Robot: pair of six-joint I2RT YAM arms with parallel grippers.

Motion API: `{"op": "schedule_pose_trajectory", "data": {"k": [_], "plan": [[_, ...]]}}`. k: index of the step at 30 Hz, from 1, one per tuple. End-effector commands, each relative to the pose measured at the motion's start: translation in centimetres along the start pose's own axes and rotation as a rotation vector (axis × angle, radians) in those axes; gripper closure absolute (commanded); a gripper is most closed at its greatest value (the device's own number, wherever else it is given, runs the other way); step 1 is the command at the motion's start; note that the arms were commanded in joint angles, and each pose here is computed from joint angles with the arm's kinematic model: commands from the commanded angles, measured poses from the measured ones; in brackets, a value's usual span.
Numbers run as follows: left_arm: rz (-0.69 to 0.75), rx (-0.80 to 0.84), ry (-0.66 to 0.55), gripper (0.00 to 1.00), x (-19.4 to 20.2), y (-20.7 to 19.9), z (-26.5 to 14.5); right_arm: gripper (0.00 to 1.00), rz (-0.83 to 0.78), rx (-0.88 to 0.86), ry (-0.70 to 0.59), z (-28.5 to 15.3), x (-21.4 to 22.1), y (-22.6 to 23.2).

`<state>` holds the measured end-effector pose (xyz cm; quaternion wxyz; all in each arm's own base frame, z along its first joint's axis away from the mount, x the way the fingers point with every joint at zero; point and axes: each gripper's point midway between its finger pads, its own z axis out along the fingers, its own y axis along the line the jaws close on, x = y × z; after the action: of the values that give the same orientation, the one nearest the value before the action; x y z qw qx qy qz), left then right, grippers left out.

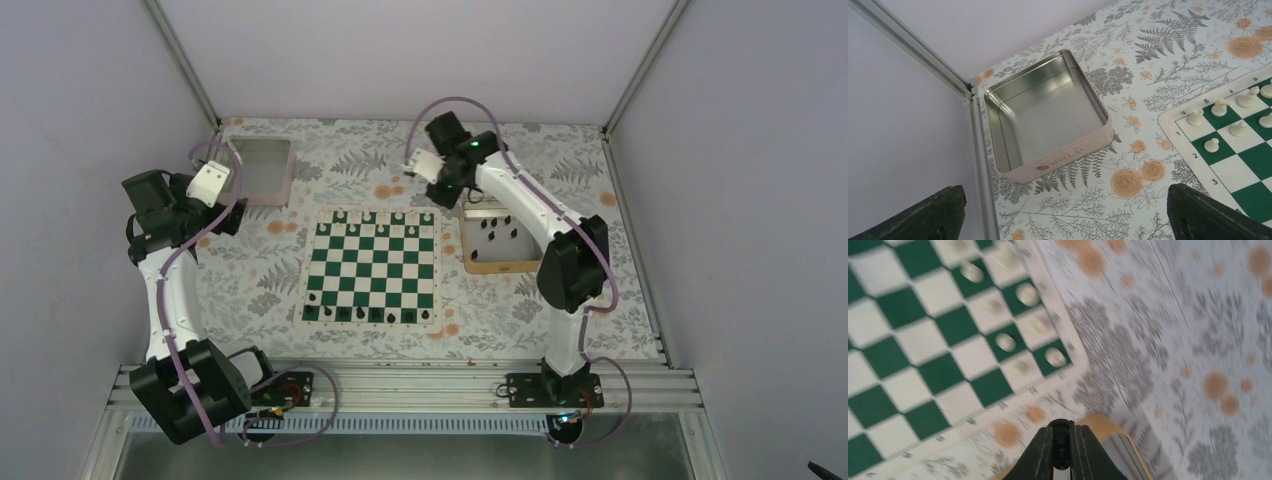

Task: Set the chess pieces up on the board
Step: Pick up the chess piece from the storage box, then place the chess piece on the chessboard.

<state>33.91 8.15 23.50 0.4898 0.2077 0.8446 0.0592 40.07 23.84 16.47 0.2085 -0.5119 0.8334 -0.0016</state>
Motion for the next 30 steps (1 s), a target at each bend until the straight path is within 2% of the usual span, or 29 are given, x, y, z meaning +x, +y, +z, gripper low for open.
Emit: {"op": "schedule_pose_trajectory", "data": {"k": [1,9,15,21,30], "plan": [[0.028,0.002,-0.036,0.0,-1.4,0.2,-0.9,0.91,-0.123,-0.063,0.002,0.2,-3.6,5.7],[0.036,-0.005,-0.021,0.0,-1.0,0.3,-0.8,0.91,-0.349,-0.219,-0.06,3.2,-10.4,17.1],[0.034,0.0,-0.021,0.0,-1.1,0.3,-0.8,0.91,-0.485,-0.31,-0.043,6.1,-11.7,24.8],[0.04,0.009,-0.014,0.0,-0.8,0.1,-0.7,0.91,-0.563,-0.357,-0.05,6.7,-12.2,28.8],[0.04,0.02,-0.016,0.0,-0.6,-0.1,-0.6,0.91,-0.569,-0.428,-0.029,7.8,-11.1,30.8]]}}
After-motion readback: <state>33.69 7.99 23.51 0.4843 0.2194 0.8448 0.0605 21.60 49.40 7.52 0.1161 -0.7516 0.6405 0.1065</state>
